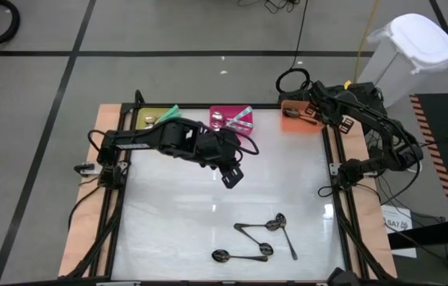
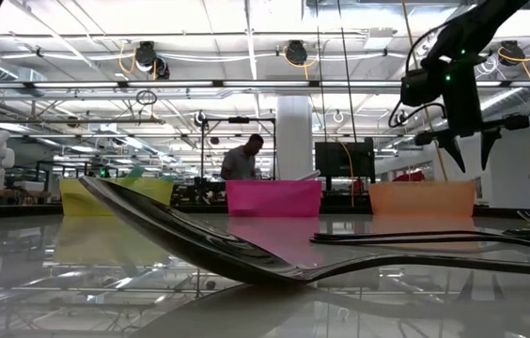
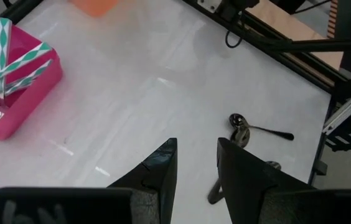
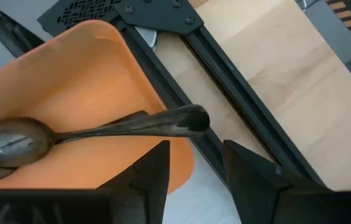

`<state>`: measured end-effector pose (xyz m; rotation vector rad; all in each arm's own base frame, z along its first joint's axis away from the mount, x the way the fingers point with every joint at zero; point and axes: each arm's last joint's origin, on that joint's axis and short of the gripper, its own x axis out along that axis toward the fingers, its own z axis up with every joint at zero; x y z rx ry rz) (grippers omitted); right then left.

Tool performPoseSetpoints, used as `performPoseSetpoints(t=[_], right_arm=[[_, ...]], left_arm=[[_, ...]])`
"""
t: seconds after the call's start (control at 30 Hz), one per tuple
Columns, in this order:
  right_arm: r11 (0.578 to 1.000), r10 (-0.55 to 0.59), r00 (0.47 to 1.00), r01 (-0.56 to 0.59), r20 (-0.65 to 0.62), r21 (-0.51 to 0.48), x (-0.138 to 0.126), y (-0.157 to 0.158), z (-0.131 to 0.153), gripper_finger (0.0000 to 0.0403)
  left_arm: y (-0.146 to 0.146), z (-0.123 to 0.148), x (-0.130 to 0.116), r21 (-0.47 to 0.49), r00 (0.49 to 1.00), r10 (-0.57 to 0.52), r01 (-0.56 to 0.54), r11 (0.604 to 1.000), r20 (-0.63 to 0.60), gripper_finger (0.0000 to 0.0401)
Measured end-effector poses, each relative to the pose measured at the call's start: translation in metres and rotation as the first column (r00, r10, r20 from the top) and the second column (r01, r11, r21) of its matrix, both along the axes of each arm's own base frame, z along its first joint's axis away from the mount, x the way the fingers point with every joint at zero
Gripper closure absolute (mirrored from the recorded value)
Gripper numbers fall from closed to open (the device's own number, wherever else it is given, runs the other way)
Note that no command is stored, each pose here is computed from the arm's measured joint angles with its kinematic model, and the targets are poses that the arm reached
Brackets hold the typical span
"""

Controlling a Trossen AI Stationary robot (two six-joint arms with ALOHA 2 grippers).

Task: Sort silverware by color (type)
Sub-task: Put the black spoon into the orange bin

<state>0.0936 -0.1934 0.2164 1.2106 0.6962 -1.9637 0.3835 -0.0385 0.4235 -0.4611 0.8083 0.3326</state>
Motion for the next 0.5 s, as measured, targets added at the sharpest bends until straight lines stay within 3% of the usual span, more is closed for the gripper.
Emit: performPoseSetpoints(t=[0.5], right_arm=[[0.995,-0.096,0.995,0.096,-0.006,-0.021,0.0008,-0.0028,-0.0051,0.0261]], left_arm=[[0.0013,0.0,0.0001,0.031,1.0,-0.03,0.03,0.999,-0.005,0.0288]])
